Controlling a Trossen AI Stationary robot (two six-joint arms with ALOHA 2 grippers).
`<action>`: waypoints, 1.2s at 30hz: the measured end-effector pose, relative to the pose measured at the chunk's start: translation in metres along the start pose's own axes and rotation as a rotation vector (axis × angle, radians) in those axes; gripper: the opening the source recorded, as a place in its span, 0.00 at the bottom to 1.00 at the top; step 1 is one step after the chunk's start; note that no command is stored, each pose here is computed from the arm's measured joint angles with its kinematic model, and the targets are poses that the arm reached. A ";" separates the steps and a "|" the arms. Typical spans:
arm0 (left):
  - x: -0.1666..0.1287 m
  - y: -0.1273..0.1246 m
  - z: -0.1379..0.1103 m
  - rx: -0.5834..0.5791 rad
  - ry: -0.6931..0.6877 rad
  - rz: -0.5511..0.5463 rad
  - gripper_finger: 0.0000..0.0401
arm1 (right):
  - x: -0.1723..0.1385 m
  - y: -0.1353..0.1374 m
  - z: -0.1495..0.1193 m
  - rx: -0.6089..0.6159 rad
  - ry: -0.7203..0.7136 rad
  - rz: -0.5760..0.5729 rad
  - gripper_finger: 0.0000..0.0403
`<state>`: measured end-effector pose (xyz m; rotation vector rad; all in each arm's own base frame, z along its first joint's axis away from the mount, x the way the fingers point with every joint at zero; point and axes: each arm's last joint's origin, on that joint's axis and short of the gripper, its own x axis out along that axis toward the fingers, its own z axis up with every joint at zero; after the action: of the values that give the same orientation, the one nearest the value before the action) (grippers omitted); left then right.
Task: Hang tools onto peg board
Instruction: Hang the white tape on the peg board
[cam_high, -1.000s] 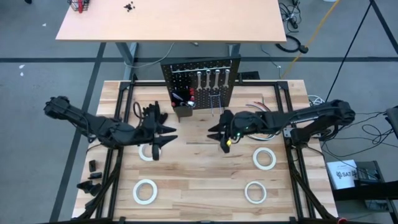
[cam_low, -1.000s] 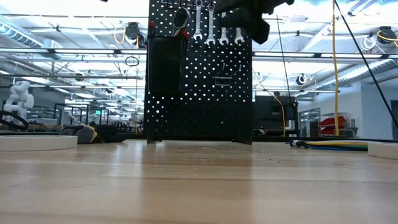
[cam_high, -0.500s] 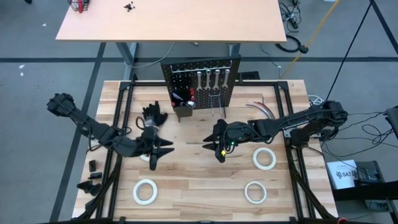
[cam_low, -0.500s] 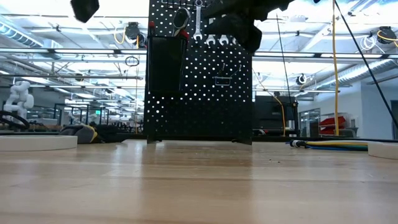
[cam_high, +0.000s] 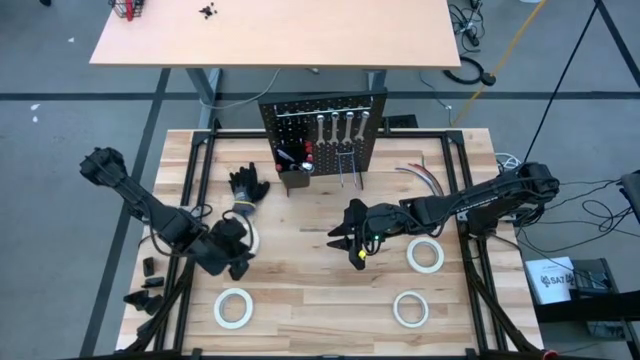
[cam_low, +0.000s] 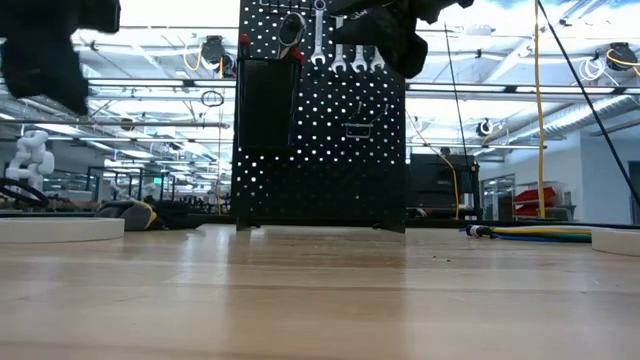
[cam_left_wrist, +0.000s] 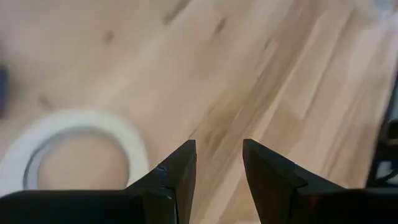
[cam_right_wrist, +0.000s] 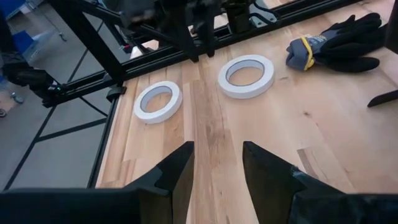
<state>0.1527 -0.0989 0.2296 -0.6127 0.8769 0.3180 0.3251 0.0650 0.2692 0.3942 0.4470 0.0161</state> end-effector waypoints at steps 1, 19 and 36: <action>0.002 0.001 -0.002 -0.013 0.021 0.019 0.34 | 0.000 0.000 0.000 0.000 0.000 0.000 0.33; 0.060 0.010 0.002 0.017 0.304 0.235 0.34 | 0.000 -0.001 0.000 -0.016 -0.020 -0.042 0.33; 0.075 0.014 0.021 0.150 0.232 0.227 0.34 | 0.000 -0.001 0.000 -0.012 -0.018 -0.042 0.33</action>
<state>0.2039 -0.0736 0.1750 -0.4152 1.1863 0.3866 0.3251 0.0638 0.2688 0.3732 0.4371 -0.0256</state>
